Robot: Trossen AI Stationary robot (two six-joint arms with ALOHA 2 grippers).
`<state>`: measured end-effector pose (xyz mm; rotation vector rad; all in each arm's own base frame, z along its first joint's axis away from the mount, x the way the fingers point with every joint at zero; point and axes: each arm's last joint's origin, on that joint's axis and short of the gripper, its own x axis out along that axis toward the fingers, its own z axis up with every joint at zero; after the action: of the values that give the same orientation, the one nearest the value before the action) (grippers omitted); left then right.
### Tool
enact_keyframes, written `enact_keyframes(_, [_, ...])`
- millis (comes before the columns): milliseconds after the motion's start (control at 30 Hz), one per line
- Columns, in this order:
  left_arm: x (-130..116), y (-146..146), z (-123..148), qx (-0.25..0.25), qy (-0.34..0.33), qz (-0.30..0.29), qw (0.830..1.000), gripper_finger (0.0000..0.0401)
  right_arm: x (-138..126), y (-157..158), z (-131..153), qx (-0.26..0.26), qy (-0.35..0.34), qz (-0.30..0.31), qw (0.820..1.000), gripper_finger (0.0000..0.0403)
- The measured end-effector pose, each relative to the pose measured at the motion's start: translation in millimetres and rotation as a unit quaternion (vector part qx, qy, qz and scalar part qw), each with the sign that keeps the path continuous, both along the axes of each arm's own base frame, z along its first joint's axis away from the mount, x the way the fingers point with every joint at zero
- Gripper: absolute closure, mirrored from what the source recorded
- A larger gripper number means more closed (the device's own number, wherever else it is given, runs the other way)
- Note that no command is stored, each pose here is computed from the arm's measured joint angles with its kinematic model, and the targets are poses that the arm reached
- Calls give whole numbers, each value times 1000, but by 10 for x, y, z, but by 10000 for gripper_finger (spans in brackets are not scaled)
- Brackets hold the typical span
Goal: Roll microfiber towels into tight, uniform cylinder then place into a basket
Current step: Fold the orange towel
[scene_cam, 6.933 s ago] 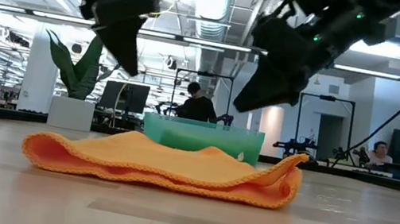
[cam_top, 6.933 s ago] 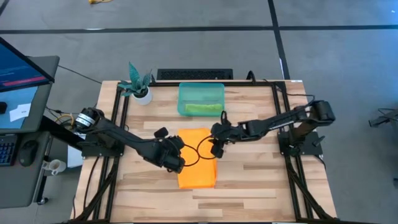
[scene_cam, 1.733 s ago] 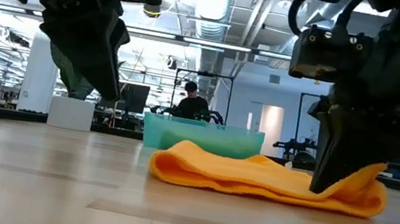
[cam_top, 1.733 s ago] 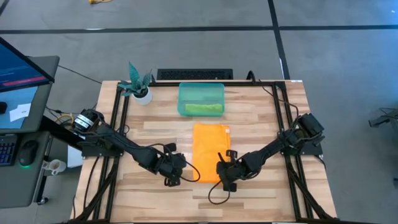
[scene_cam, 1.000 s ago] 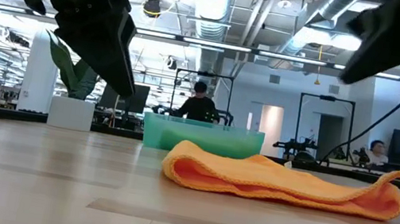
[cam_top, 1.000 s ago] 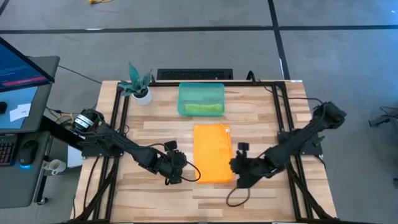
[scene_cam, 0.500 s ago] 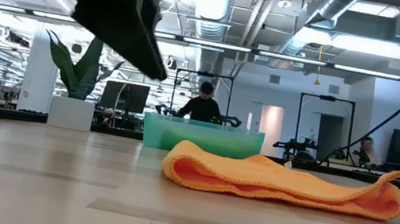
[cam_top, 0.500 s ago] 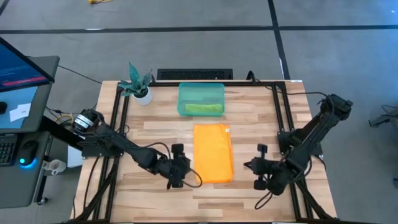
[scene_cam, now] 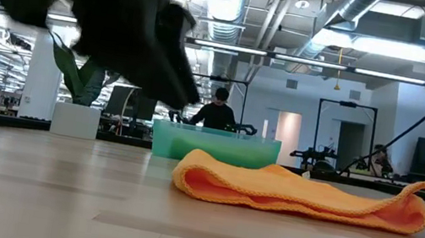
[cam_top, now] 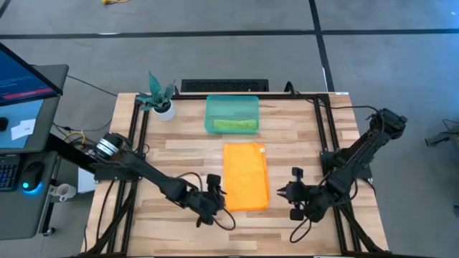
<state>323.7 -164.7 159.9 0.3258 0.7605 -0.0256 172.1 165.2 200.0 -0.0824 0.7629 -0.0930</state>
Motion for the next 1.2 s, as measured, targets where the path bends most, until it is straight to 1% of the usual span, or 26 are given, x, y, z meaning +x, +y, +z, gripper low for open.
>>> enact_keyframes(67, [50, -34, -118, 20, 17, -12, 1000, 202, 30, -13, 0, 6, 9, 10, 1000, 321])
enact_keyframes(167, [137, -84, -221, 31, 25, -19, 999, 202, 73, -25, 4, 19, 20, 29, 999, 295])
enact_keyframes(267, [202, -132, -308, 21, 39, -34, 998, 202, 134, -11, -11, 25, 24, 53, 998, 262])
enact_keyframes(367, [246, -171, -352, 8, 49, -50, 997, 202, 204, 30, -81, 17, 33, 84, 996, 227])
enact_keyframes(433, [251, -177, -364, 6, 53, -53, 997, 202, 242, 72, -152, 2, 36, 101, 994, 206])
enact_keyframes(567, [243, -167, -377, -3, 61, -51, 997, 202, 328, 155, -295, -21, 36, 126, 991, 177])
enact_keyframes(700, [246, -162, -379, -13, 64, -52, 997, 202, 409, 218, -448, -35, 41, 146, 988, 169])
enact_keyframes(767, [255, -144, -380, -16, 65, -51, 996, 202, 427, 221, -534, -46, 55, 152, 986, 168])
enact_keyframes(867, [269, -117, -380, -17, 65, -47, 997, 202, 491, 223, -636, -49, 58, 146, 986, 168])
enact_keyframes(1033, [295, -62, -380, -23, 67, -38, 997, 202, 535, 187, -777, -59, 84, 140, 985, 168])
enact_keyframes(1200, [300, -50, -381, -22, 67, -36, 997, 202, 570, 177, -880, -46, 109, 147, 982, 168])
